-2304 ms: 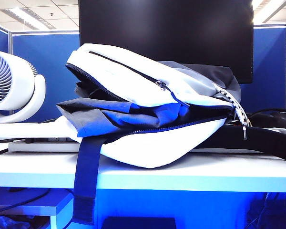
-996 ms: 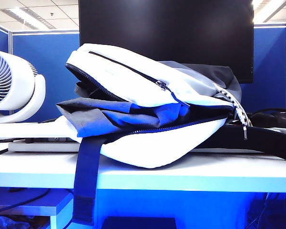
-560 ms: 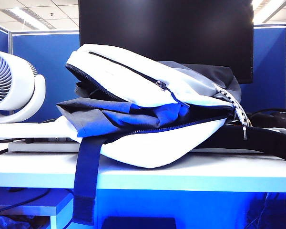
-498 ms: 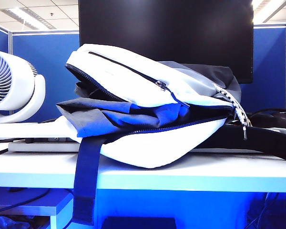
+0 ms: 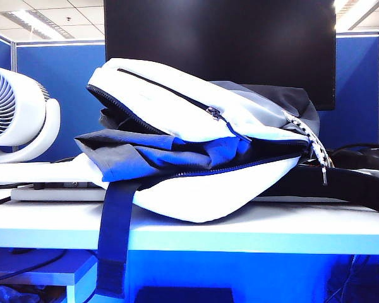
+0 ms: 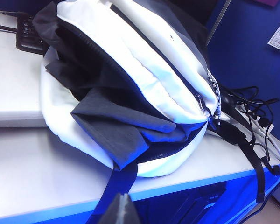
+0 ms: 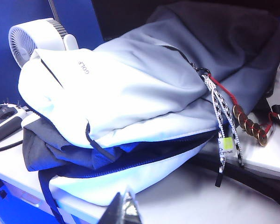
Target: Put the gray clothes into the backpack.
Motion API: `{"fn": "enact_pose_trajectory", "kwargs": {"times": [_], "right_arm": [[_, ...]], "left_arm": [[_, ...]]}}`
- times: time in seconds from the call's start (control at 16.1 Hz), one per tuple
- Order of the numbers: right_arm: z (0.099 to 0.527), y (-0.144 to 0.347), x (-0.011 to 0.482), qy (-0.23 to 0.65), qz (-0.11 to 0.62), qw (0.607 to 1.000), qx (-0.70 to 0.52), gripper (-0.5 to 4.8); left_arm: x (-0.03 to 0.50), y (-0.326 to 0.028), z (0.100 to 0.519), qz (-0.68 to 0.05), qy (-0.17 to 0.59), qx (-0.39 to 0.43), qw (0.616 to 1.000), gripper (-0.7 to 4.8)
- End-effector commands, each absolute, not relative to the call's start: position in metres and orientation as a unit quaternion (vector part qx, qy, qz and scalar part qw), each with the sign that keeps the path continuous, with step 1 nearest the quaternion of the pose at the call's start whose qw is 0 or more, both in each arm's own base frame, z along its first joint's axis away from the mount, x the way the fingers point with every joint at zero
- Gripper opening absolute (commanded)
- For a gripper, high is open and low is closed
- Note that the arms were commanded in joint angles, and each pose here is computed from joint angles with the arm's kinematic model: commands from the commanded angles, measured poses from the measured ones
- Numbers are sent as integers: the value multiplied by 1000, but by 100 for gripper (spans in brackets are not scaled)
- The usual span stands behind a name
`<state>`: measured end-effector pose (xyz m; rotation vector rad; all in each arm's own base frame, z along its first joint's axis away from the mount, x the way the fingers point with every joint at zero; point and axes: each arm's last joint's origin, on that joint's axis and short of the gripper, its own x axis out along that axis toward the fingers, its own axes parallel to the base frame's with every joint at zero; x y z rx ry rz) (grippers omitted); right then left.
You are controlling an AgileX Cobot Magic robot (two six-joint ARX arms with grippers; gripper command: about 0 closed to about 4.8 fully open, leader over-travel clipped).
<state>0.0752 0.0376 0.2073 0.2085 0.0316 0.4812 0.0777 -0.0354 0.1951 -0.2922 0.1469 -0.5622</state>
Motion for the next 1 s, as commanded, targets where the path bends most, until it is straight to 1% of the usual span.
{"fn": "enact_pose_trajectory", "kwargs": {"times": [0.06,0.19,0.44,0.62,1.0], "right_arm": [[209,38,75,9,240,965,103,-1],[209,38,75,9,241,965,103,-1],[209,38,75,9,241,965,103,-1],[209,38,75,9,241,965,103,-1],[209,38,75,9,241,965,103,-1]], "left_arm": [[77,-35,196,-274,68,-143,948,-5],[80,-28,195,-215,54,-83,971,-5],[86,-15,193,-125,19,-31,992,-5],[92,-9,183,-90,1,-56,994,-5],[97,-3,167,-55,-4,-60,997,-5]]}}
